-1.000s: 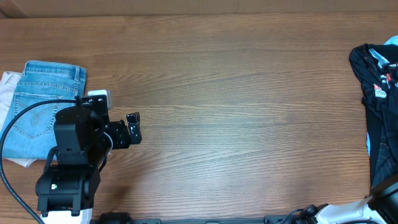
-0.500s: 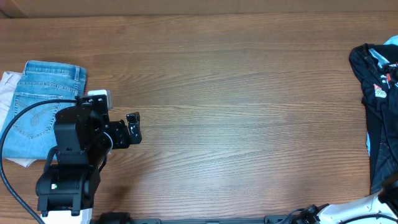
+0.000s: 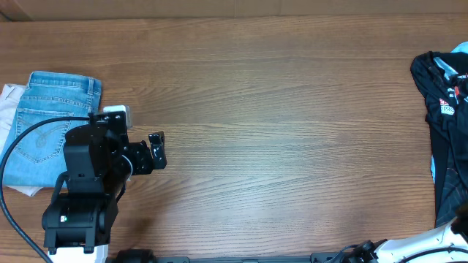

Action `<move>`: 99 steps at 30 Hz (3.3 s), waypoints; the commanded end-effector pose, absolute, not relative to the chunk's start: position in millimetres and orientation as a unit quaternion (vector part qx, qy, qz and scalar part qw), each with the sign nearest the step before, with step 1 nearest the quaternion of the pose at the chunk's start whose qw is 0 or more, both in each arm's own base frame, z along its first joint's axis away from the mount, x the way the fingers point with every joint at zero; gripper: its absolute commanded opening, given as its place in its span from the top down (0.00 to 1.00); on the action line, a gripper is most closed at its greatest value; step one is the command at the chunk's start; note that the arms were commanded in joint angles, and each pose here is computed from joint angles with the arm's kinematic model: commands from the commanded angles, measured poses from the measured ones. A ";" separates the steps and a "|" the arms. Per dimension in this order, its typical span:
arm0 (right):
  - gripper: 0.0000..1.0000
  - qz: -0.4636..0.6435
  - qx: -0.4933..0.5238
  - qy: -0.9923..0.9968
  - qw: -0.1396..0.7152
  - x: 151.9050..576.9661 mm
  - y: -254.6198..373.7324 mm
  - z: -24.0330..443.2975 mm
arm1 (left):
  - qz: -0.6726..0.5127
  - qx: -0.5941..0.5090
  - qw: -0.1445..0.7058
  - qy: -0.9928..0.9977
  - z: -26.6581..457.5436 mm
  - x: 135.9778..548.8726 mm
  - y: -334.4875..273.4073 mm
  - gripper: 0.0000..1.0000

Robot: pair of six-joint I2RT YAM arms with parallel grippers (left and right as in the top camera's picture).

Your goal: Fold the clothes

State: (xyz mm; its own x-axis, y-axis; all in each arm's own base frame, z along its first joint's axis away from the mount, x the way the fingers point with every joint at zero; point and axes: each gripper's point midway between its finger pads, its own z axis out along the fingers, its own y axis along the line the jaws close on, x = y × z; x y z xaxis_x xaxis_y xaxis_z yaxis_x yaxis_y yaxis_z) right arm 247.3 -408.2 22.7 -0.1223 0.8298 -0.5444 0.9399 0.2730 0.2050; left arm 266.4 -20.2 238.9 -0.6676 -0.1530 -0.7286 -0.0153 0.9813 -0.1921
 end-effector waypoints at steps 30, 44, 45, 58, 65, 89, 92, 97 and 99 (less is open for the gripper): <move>0.27 -0.086 0.462 0.811 0.349 333.6 -310.0 139.0 | -0.091 -0.042 0.422 0.901 252.1 270.5 -22.7 0.00; 0.22 -0.086 0.568 0.767 0.285 266.3 -380.0 64.5 | -0.091 -0.042 0.418 0.903 250.7 269.3 -22.8 0.00; 0.22 -0.088 0.571 0.765 0.285 263.5 -383.5 62.8 | -0.090 -0.042 0.418 0.903 250.5 269.2 -22.7 0.00; 0.21 -0.095 0.606 0.742 0.270 232.2 -409.8 33.9 | -0.091 -0.042 0.418 0.903 250.6 269.2 -22.8 0.00; 0.41 -0.085 0.601 0.745 0.279 239.8 -410.0 29.8 | -0.091 -0.042 0.418 0.903 250.6 269.2 -22.8 0.00; 0.83 -0.065 0.564 0.753 0.333 283.9 -385.3 95.0 | -0.090 -0.042 0.418 0.903 250.6 269.2 -22.7 0.00; 0.71 -0.064 0.566 0.753 0.329 282.6 -384.4 93.8 | -0.090 -0.042 0.418 0.903 250.6 269.3 -22.6 0.00; 0.71 -0.064 0.566 0.753 0.330 282.8 -384.4 93.9 | -0.090 -0.042 0.418 0.903 250.7 269.2 -22.7 0.00; 0.71 -0.065 0.566 0.753 0.330 282.7 -384.6 94.0 | -0.090 -0.042 0.418 0.903 250.6 269.3 -22.6 0.00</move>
State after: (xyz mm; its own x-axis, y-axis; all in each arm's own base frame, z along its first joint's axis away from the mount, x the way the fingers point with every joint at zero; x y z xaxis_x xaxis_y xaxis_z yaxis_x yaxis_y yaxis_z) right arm 281.1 -376.4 76.4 -0.1622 0.8305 -0.5329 0.8967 0.3494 0.2716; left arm 267.4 -20.2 239.6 -0.6646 -0.1530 -0.7314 -0.0145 0.9813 -0.1921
